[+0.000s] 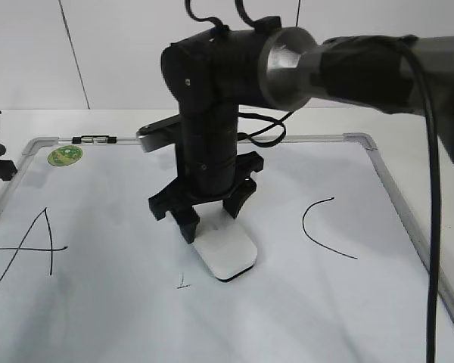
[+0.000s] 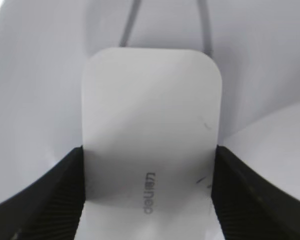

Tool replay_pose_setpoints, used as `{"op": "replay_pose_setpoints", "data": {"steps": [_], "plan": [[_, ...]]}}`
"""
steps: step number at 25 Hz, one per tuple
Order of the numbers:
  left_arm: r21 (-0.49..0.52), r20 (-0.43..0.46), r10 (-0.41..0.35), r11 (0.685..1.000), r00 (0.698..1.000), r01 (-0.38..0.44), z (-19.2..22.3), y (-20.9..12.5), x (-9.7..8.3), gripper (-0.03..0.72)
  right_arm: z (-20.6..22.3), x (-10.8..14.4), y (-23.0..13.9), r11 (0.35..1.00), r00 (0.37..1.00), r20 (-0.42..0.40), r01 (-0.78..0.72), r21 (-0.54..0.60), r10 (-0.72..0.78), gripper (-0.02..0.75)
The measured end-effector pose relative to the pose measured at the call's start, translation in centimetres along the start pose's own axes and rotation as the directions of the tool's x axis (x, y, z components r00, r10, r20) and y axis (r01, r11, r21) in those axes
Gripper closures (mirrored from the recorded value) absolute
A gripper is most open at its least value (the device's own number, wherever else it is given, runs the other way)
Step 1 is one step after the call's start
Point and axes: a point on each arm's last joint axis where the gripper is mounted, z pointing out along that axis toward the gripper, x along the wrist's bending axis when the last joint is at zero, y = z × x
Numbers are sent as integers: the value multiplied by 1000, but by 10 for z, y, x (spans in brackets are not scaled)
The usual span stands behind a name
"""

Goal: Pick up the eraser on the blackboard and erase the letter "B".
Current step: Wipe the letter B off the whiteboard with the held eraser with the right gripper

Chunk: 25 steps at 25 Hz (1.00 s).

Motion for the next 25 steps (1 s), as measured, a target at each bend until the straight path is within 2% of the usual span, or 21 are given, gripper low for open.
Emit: {"op": "replay_pose_setpoints", "data": {"steps": [4,9,13,16,21,25], "plan": [[-1,4,-2,1000,1000,2,0,0,0,666,1,-25,3,998,998,3,-59,-3,59,168],[-1,6,-4,1000,1000,4,0,0,-1,666,1,-24,3,998,998,-15,-66,0,66,168],[-1,6,-4,1000,1000,4,0,0,-1,666,0,-9,1,1000,1000,7,-16,-4,16,168],[1,6,-4,1000,1000,4,0,0,-1,666,0,12,-1,999,999,20,45,-9,-45,168],[1,6,-4,1000,1000,4,0,0,-1,666,-1,58,-10,990,990,-21,139,-6,-139,168],[1,6,-4,1000,1000,4,0,0,-1,666,-2,82,-17,982,980,-52,190,-5,-190,168]]}}
